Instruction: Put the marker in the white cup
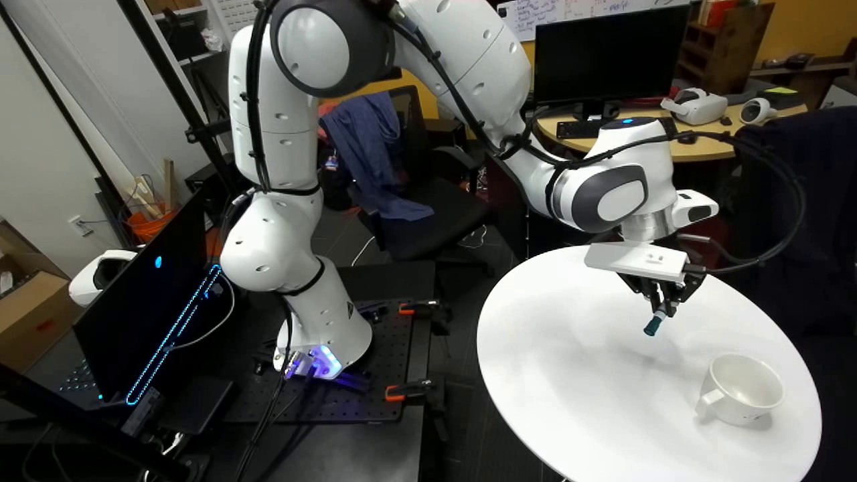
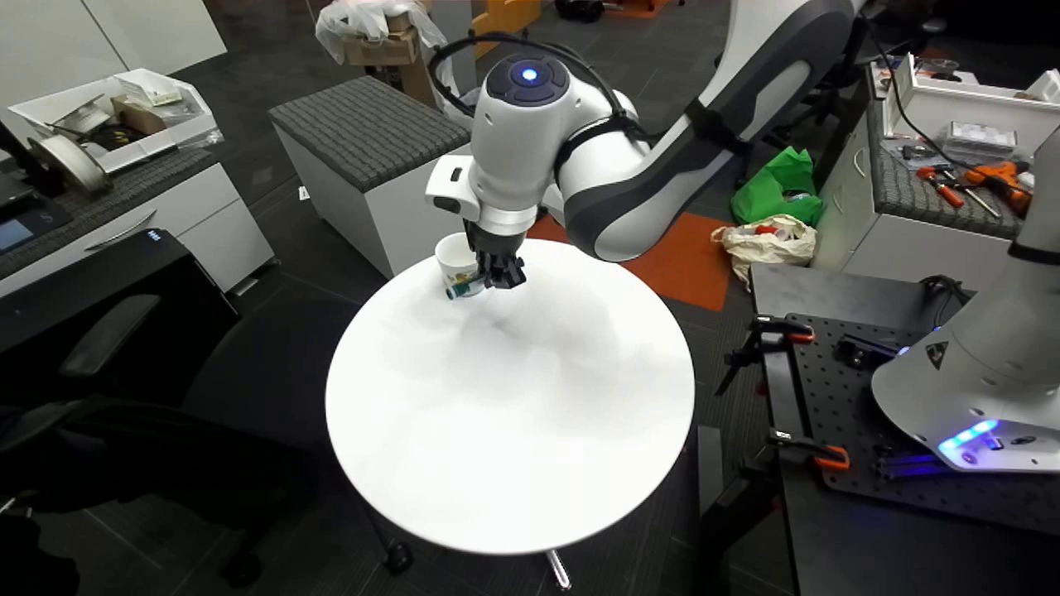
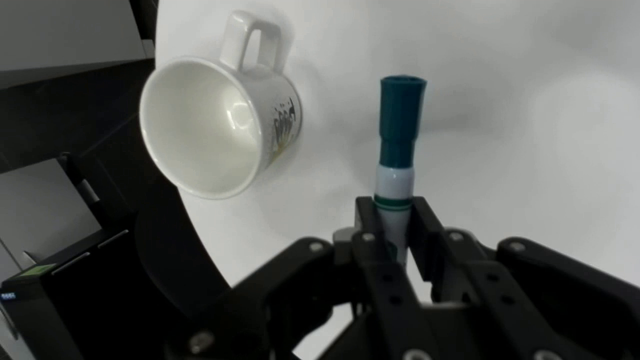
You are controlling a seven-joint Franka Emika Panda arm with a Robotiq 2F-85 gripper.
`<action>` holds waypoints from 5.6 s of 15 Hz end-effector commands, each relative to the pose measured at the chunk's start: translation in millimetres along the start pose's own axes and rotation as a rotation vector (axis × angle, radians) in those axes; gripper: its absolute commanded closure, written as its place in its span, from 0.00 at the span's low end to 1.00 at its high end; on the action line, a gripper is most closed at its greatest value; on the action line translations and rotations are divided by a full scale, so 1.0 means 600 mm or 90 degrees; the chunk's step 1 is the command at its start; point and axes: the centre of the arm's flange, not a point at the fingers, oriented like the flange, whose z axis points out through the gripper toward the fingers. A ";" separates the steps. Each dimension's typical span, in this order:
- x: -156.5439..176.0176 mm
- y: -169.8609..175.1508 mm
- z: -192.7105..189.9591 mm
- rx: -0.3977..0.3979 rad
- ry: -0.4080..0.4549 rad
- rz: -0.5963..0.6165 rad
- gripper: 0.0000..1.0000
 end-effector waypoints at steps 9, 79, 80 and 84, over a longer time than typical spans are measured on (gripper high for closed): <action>-0.049 0.037 -0.063 -0.102 -0.063 0.069 0.95; 0.076 0.127 0.165 -0.150 -0.474 -0.435 0.95; 0.076 0.125 0.164 -0.145 -0.477 -0.439 0.67; 0.076 0.119 0.159 -0.144 -0.487 -0.438 0.32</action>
